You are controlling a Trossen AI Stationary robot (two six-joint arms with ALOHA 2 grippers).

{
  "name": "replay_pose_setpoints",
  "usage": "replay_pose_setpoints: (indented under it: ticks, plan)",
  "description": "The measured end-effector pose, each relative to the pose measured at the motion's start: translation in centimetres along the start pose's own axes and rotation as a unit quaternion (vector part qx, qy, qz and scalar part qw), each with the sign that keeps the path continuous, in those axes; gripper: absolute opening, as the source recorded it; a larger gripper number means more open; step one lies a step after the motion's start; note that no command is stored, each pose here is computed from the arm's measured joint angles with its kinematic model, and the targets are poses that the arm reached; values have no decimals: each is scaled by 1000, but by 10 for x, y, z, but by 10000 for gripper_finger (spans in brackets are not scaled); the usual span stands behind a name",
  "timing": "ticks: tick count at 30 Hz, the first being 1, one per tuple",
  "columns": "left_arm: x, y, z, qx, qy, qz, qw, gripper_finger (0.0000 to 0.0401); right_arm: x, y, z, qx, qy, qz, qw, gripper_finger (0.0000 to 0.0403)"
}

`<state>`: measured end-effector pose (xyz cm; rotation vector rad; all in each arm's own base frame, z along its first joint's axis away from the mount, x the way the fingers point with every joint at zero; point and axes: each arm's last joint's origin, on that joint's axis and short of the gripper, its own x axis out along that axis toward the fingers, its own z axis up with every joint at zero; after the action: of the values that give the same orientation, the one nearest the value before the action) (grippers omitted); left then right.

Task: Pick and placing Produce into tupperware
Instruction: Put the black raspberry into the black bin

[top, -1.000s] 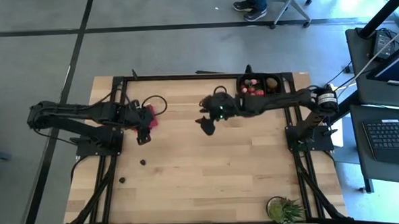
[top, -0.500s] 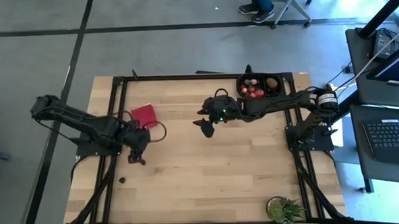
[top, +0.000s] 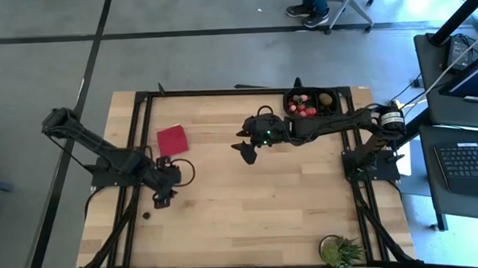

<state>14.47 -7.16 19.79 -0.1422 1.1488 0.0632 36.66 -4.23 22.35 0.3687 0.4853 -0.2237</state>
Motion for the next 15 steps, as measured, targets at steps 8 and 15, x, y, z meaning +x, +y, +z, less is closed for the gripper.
replay_pose_setpoints:
  ticks: [8, 15]
  plan:
    - [16, -11, -11, -9, 42, 16, 999, 201, 0, 0, 0, 0, 1, 0, 1000, 278]
    - [35, -21, -17, 22, 91, 49, 994, 199, 0, 0, 0, 0, 0, 0, 1000, 278]
